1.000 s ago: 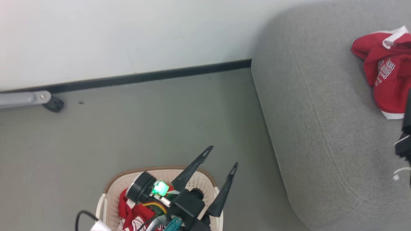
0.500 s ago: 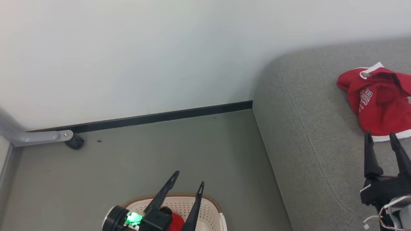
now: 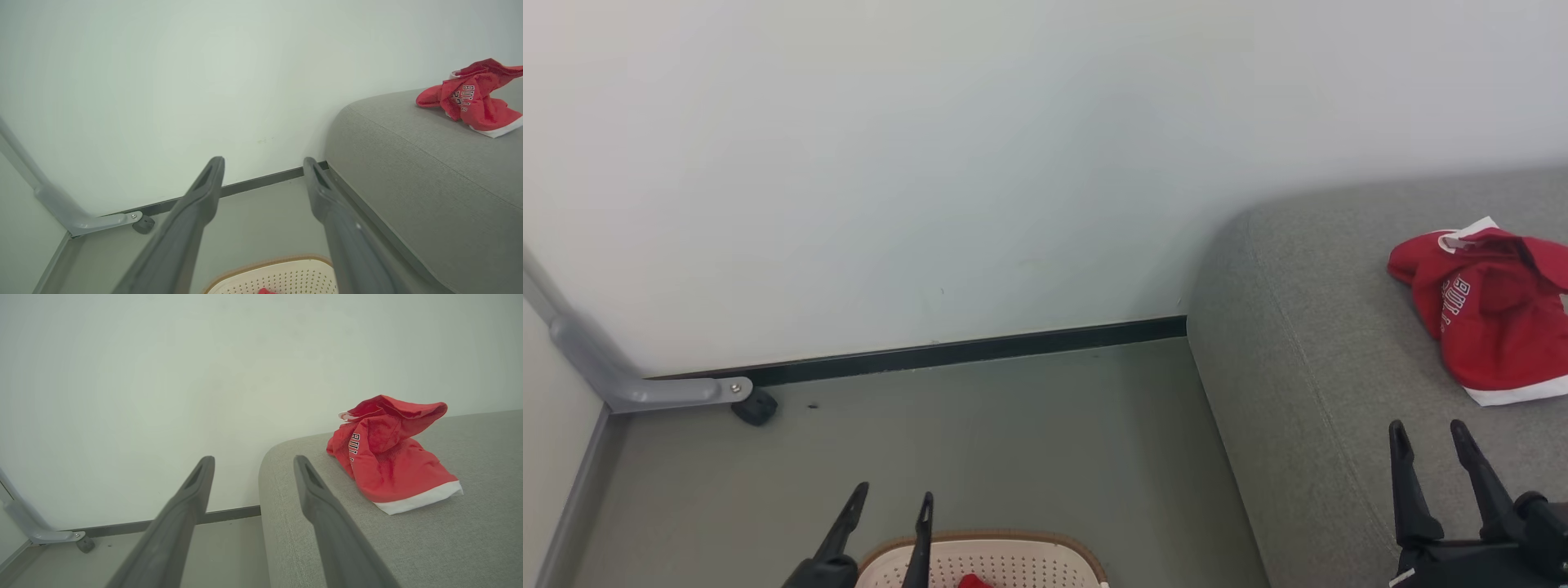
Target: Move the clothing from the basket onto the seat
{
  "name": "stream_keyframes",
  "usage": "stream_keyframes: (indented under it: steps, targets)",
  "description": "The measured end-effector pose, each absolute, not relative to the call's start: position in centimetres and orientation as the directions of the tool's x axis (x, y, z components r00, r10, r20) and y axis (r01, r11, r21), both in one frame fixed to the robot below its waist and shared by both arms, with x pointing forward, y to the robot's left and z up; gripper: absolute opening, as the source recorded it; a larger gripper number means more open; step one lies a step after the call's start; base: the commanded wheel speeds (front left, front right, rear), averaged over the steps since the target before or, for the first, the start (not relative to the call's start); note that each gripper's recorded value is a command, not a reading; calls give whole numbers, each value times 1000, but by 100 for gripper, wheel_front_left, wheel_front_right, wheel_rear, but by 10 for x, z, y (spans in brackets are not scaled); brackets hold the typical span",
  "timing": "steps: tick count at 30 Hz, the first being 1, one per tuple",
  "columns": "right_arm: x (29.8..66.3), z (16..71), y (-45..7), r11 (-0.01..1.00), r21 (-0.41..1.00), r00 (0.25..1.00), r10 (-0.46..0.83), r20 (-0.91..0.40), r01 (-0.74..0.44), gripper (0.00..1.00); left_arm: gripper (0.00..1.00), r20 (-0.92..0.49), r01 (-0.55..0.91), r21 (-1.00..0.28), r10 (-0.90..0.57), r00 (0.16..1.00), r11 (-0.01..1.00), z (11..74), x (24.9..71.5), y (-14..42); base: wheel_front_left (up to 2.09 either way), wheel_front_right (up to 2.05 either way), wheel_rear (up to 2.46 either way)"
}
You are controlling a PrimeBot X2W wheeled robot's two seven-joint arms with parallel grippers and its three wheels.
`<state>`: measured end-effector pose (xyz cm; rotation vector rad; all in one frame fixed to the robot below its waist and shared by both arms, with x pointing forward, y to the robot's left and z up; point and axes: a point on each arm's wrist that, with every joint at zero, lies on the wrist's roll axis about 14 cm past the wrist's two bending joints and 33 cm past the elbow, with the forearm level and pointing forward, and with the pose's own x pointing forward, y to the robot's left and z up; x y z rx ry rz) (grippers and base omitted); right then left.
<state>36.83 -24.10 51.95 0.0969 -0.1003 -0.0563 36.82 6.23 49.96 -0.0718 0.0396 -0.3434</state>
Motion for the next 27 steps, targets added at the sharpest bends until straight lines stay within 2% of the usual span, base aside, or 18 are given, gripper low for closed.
stream_keyframes:
  steps: [9,27]
  targets:
    - [347,518,-222,992,119,993,-43,107,30,100,100,-61,172,-99,-178,982,980,488,365,110,0,0,0]
    - [327,524,-211,996,90,991,-21,132,9,100,100,-102,67,-127,-80,992,990,473,354,134,0,0,0]
